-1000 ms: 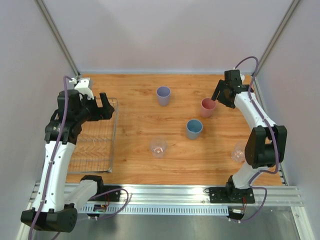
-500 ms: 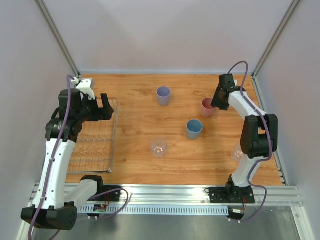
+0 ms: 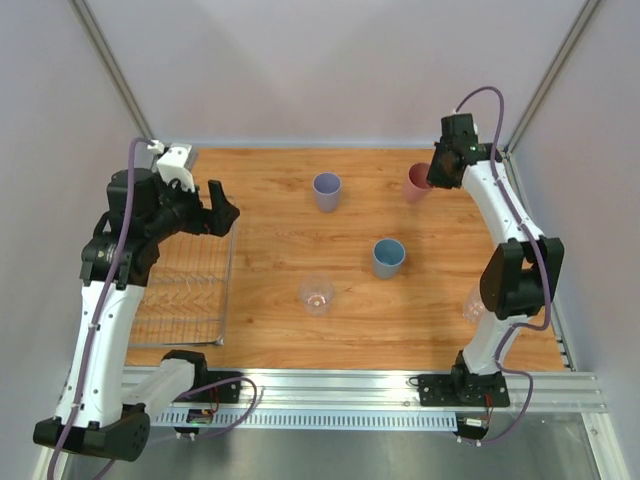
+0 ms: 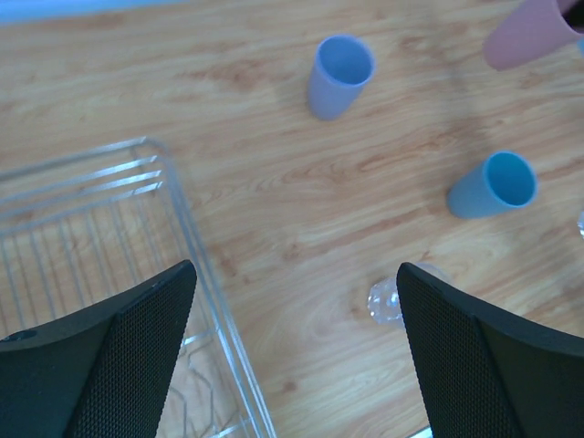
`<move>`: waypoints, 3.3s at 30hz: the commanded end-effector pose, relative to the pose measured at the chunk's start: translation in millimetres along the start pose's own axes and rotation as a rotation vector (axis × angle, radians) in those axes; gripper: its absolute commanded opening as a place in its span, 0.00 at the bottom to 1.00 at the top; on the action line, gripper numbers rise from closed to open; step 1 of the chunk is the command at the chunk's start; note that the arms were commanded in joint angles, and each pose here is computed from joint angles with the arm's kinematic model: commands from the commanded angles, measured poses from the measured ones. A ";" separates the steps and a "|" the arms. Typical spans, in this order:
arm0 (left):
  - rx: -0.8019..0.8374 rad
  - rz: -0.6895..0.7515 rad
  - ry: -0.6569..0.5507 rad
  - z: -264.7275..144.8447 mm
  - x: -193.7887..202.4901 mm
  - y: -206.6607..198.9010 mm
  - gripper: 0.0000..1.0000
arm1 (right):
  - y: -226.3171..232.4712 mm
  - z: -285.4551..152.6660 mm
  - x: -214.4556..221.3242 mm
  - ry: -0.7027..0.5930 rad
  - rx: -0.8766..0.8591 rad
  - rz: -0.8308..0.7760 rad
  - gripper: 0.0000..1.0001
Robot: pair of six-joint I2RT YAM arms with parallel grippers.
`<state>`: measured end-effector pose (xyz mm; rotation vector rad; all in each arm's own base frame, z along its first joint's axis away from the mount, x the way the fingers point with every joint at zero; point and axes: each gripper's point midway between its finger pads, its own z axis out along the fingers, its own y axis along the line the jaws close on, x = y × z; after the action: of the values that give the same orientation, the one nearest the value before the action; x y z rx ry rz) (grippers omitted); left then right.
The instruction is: Load the cups into the dish rack
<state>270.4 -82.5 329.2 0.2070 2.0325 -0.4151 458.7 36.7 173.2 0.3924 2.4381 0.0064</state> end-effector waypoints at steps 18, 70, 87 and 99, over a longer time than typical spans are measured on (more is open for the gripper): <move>0.686 0.748 -0.443 40.9 -77.9 -183.4 1.00 | 168.2 -239.8 29.9 0.033 -0.654 -0.360 0.00; 0.820 0.725 -0.363 92.0 -51.7 -249.3 0.56 | 190.0 -276.1 70.6 -0.048 -0.599 -0.383 0.02; 0.627 0.506 -0.458 89.4 -75.0 -191.3 0.48 | 90.3 -299.0 6.4 -0.155 -0.515 -0.110 1.00; 0.400 0.092 -0.383 73.8 -88.0 -132.4 0.49 | 118.8 -295.8 24.3 -0.186 -0.788 -0.074 1.00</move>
<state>336.5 -240.0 372.8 0.6451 1.5115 -0.6473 286.7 151.8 371.4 0.0270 2.2218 0.5911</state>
